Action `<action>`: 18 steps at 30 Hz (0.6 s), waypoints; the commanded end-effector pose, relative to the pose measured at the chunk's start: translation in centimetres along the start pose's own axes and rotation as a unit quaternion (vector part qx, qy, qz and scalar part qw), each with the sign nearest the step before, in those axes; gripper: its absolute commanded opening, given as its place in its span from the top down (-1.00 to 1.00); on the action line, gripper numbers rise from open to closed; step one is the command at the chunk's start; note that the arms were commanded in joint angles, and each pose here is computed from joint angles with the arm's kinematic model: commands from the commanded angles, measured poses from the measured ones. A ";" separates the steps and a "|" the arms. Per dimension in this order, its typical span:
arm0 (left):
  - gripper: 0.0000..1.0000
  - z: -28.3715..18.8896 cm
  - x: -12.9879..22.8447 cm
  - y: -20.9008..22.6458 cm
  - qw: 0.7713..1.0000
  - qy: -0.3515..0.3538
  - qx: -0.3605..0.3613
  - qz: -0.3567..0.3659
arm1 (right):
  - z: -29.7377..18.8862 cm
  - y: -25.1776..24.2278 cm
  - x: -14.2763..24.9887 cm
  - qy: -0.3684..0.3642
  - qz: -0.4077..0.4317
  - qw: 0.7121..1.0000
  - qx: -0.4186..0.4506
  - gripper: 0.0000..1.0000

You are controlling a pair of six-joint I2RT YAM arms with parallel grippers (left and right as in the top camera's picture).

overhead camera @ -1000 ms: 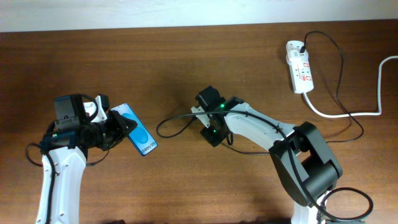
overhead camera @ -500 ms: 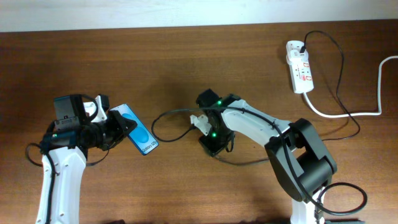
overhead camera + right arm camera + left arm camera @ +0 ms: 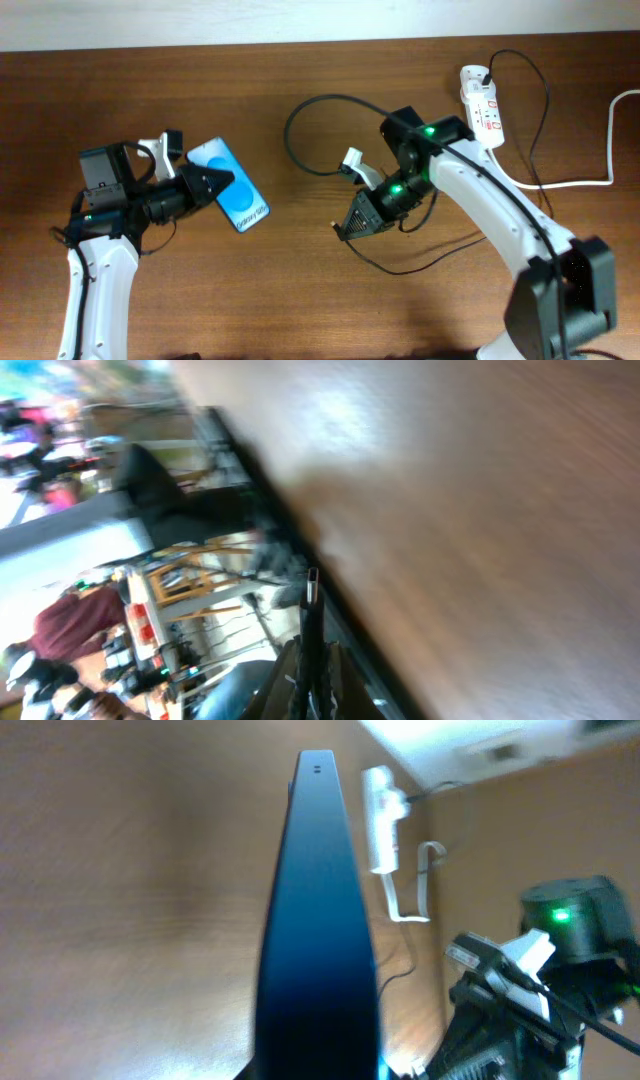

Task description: Plug charger to phone and switch on socket

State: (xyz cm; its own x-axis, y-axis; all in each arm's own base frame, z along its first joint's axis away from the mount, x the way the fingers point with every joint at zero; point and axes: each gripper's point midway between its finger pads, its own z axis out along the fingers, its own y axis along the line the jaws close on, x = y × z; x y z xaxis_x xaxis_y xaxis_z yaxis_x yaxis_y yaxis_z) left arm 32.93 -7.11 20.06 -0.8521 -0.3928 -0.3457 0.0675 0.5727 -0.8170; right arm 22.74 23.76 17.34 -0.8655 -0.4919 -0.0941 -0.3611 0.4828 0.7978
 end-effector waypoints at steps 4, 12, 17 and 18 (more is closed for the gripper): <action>1.00 -1.0 -1.3 -5.5 0.990 0.002 0.127 0.061 | -2.9 8.8 -0.6 -0.079 -0.119 0.972 -0.187 0.91; 1.00 -1.7 -4.4 -7.8 0.986 -0.040 0.157 0.047 | -3.1 9.6 -1.4 -0.107 -0.154 0.951 -0.247 0.91; 1.00 -0.8 -3.5 -8.7 0.986 -0.016 0.165 0.008 | -3.2 9.7 -1.7 -0.113 -0.158 0.947 -0.256 0.91; 1.00 -0.5 -3.2 -8.9 0.986 -0.009 0.166 -0.001 | -3.2 9.6 -1.8 -0.112 -0.157 0.947 -0.256 0.91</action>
State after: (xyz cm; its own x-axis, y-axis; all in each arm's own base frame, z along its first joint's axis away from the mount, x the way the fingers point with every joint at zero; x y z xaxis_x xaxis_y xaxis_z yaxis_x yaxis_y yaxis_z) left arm 35.35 -8.95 27.52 -0.7996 -0.4218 -0.4275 0.2751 0.3754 -0.8851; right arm 21.74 26.88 26.79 -0.8047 -0.3830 -0.4535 -0.4674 -0.0622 0.8819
